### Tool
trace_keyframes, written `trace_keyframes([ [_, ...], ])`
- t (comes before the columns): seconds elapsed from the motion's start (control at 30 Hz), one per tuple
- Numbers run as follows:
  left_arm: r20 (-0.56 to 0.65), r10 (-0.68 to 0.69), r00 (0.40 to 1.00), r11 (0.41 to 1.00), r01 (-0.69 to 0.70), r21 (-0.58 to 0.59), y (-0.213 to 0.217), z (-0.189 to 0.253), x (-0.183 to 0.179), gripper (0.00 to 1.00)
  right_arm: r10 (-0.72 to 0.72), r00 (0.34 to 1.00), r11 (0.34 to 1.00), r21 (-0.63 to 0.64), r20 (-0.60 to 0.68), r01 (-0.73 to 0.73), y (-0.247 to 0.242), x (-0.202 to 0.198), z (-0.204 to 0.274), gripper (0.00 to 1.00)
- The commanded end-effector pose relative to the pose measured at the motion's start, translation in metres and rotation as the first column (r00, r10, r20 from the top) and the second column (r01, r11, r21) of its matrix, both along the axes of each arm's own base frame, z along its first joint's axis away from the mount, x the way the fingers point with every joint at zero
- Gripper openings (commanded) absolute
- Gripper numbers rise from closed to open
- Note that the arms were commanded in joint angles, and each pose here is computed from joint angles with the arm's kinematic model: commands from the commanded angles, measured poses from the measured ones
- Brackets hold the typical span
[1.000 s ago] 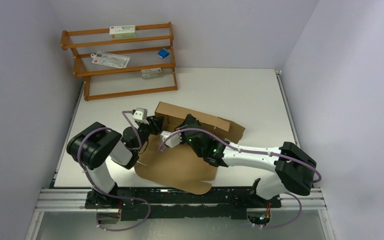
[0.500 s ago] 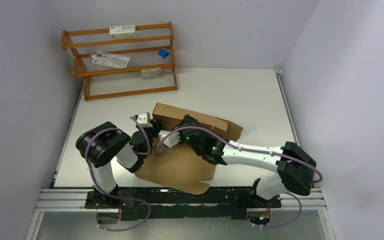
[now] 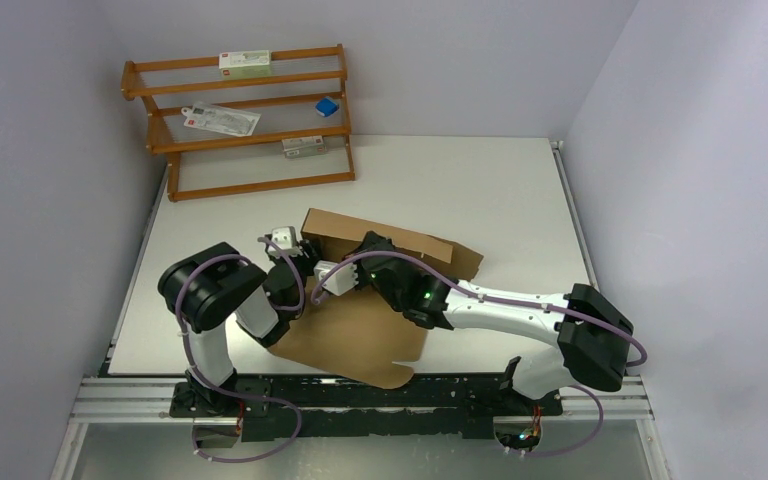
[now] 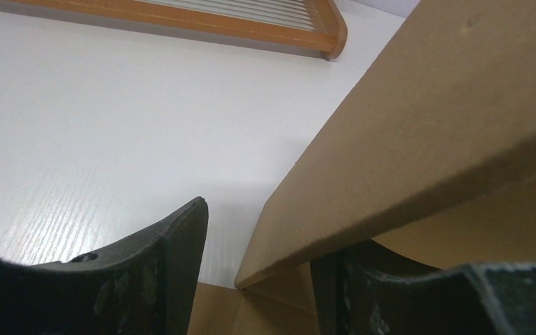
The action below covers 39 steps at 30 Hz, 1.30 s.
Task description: Fold the paper box
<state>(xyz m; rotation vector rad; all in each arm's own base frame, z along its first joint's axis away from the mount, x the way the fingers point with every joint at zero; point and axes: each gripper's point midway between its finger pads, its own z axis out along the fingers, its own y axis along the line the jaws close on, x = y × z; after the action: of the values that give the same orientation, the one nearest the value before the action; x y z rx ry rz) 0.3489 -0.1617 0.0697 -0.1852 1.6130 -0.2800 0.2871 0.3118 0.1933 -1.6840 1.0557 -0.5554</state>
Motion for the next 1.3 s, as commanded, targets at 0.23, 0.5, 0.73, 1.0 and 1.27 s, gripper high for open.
trace_keyframes([
  [0.23, 0.26, 0.161, 0.952, 0.959, -0.088, -0.27, 0.022, 0.09, 0.009, 0.68, -0.002, 0.984, 0.992, -0.121, -0.179, -0.02, -0.015, -0.024, -0.055, 0.0],
  [0.5, 0.321, 0.02, 0.947, 0.986, 0.036, -0.165, 0.011, 0.105, 0.003, 0.73, 0.007, 0.981, 0.994, -0.11, -0.193, -0.029, -0.013, -0.025, -0.054, 0.0],
  [0.73, 0.318, 0.031, 0.948, 0.991, 0.013, -0.134, 0.015, 0.102, 0.005, 0.65, 0.011, 0.978, 0.994, -0.106, -0.21, -0.034, -0.011, -0.027, -0.053, 0.0],
  [1.0, 0.262, 0.207, 0.943, 0.961, -0.146, -0.235, 0.042, 0.09, 0.01, 0.58, -0.002, 0.975, 0.991, -0.133, -0.222, -0.028, -0.012, -0.028, -0.06, 0.0],
  [1.27, 0.251, 0.313, 0.916, 0.941, -0.264, -0.213, 0.059, 0.091, 0.009, 0.55, -0.007, 0.976, 0.992, -0.127, -0.218, -0.021, -0.014, -0.029, -0.057, 0.0],
])
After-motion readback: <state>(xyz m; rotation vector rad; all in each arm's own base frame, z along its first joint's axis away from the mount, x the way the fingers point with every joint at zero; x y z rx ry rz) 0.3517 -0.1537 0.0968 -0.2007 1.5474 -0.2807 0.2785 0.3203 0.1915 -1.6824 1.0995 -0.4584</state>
